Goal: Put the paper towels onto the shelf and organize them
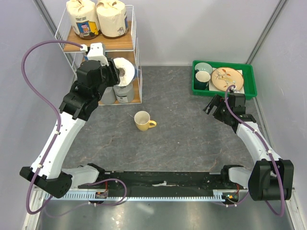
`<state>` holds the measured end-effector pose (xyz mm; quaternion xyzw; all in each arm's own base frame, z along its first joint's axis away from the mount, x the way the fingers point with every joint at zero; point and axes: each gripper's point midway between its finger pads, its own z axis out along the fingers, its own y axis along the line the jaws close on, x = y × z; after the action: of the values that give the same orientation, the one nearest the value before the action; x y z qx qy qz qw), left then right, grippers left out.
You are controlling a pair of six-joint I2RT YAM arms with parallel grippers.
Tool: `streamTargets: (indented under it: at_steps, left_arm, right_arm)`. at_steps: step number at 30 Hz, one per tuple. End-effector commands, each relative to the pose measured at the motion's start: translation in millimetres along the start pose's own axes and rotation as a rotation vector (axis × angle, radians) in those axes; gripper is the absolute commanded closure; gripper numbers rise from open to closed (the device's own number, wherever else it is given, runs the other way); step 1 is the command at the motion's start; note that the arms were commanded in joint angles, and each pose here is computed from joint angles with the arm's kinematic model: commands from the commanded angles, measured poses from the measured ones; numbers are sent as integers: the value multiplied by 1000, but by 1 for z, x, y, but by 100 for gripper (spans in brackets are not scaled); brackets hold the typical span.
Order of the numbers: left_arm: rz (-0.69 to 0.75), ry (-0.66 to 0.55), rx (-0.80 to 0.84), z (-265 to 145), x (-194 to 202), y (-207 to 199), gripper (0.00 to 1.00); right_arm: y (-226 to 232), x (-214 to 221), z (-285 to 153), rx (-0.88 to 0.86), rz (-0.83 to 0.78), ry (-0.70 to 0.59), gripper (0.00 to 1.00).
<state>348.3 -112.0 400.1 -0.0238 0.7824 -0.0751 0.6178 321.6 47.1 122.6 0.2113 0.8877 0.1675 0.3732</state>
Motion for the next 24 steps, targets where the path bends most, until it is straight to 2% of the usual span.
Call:
streamTargets:
  at_steps: [1,10,24]
  left_arm:
    - [13,-81,-42,8,-27,13,55]
    - [-13,-83,-52,41,-30,26,55]
    - [-89,-108,-14,66,-45,31,57]
  right_arm:
    - [11,-21,-8,-23,-10,-55,2]
    - [8,-22,-14,-7,-17,-68,2]
    - [6,-21,-16,3,-21,-72,2]
